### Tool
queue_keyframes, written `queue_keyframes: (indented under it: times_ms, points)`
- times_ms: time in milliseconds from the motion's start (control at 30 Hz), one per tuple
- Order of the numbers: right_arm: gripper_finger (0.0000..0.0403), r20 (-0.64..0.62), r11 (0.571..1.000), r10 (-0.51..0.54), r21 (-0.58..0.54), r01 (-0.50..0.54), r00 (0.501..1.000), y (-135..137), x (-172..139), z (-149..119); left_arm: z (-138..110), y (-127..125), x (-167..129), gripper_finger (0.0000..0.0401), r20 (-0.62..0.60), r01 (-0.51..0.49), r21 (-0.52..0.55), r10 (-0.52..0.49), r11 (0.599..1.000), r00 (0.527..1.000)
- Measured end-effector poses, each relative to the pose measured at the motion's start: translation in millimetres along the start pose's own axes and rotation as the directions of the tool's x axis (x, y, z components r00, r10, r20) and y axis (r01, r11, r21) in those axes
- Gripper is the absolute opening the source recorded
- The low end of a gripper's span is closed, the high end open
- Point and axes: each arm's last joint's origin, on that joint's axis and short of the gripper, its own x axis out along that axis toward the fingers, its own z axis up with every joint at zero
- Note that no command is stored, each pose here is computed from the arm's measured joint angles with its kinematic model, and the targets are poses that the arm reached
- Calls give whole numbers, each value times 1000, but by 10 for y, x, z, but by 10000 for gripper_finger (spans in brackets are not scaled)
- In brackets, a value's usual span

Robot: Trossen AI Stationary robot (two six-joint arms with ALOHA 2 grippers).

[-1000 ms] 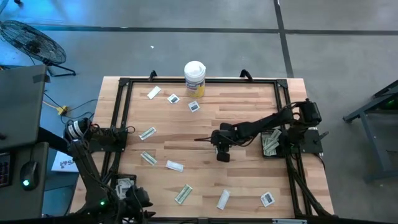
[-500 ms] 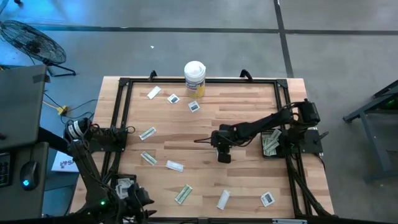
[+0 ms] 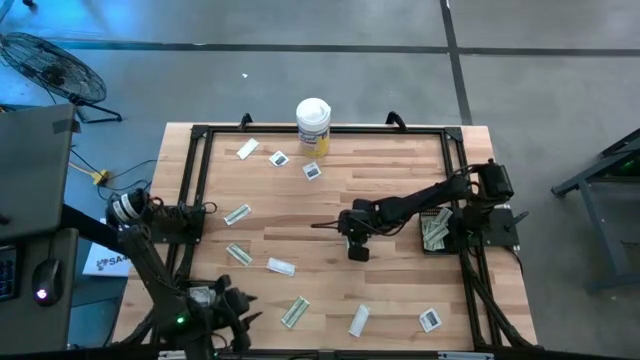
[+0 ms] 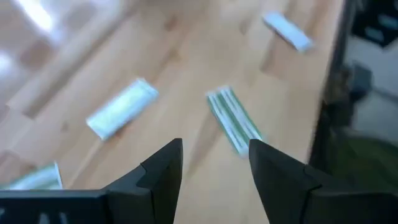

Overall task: Pick & Place First Aid Supplies
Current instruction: Put the white towelette sachet into the left black bin

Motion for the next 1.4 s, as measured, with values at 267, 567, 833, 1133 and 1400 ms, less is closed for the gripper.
queue_keyframes:
  times_ms: [267,567,833,1133,1400]
  points:
    - [2,140,998,-44,-43,51,989,205,-260,22,-209,285,469,182,139,-62,-25,65,998,988]
    - [1,576,969,-98,-130,209,812,755,-600,213,-198,507,1007,182,409,-24,-62,47,998,911]
    - [1,797,886,-144,-160,435,586,1128,-801,264,161,597,1293,182,473,-7,-160,83,987,877]
    - [1,794,860,-157,-182,476,587,1145,-793,248,563,604,1488,182,409,262,-217,-156,941,899]
    - [1,775,843,-181,-195,501,606,1162,-771,204,768,661,1560,182,441,353,-251,-218,901,871]
